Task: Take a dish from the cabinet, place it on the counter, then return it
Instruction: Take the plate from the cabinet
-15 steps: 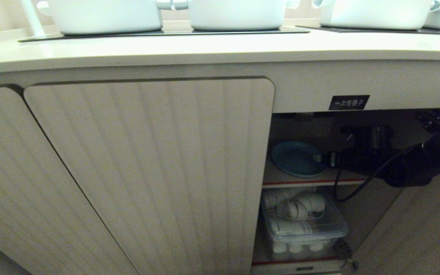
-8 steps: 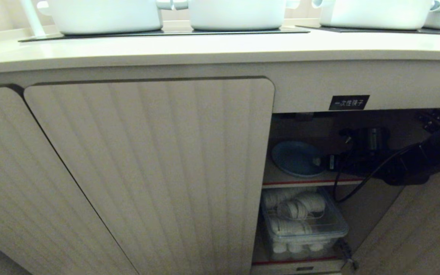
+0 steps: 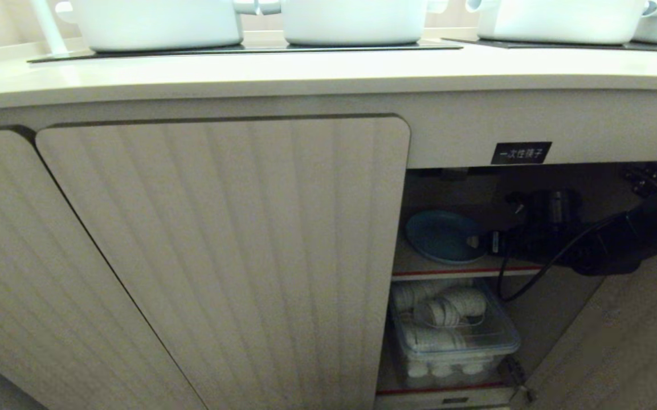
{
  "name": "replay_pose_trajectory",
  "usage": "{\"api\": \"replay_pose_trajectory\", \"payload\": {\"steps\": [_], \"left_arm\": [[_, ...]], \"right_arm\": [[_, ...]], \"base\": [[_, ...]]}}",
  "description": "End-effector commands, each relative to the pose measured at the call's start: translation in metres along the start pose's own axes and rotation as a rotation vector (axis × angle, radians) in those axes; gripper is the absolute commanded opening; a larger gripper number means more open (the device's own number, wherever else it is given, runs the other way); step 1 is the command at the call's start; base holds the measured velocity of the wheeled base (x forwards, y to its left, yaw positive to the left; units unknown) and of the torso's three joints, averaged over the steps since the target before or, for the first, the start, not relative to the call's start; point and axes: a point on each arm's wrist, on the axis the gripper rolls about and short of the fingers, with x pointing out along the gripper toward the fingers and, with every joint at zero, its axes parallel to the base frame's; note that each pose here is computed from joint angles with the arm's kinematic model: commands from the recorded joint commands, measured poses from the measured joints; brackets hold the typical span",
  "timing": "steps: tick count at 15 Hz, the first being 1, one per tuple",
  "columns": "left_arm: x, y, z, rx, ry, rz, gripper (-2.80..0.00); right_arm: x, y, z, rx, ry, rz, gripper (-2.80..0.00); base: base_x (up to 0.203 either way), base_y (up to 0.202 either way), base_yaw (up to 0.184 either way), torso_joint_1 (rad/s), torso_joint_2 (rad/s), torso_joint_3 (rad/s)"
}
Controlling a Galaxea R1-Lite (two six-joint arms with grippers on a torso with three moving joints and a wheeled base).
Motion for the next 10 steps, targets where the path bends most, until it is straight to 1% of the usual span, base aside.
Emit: {"api": "replay_pose_trajectory", "payload": {"steps": [1,8,10], "left_arm": [[0.0,0.0,0.0,0.0,0.0,0.001,-2.8],[0.0,0.0,0.0,0.0,0.0,0.002,-2.8],[0.0,0.0,0.0,0.0,0.0,0.002,-2.8]], "right_arm": [[0.003,-0.001,-0.002,0.002,0.004,0.0,0.0],[0.021,-0.004,0.0,0.011,0.015,-0.004,0.0],[0.024,-0.004,0.006,0.054,-0.005,-0.001,0.0]], "base": [[0.0,0.0,0.0,0.0,0.0,0.0],[0.0,0.0,0.0,0.0,0.0,0.0],[0.0,0.0,0.0,0.0,0.0,0.0]]}}
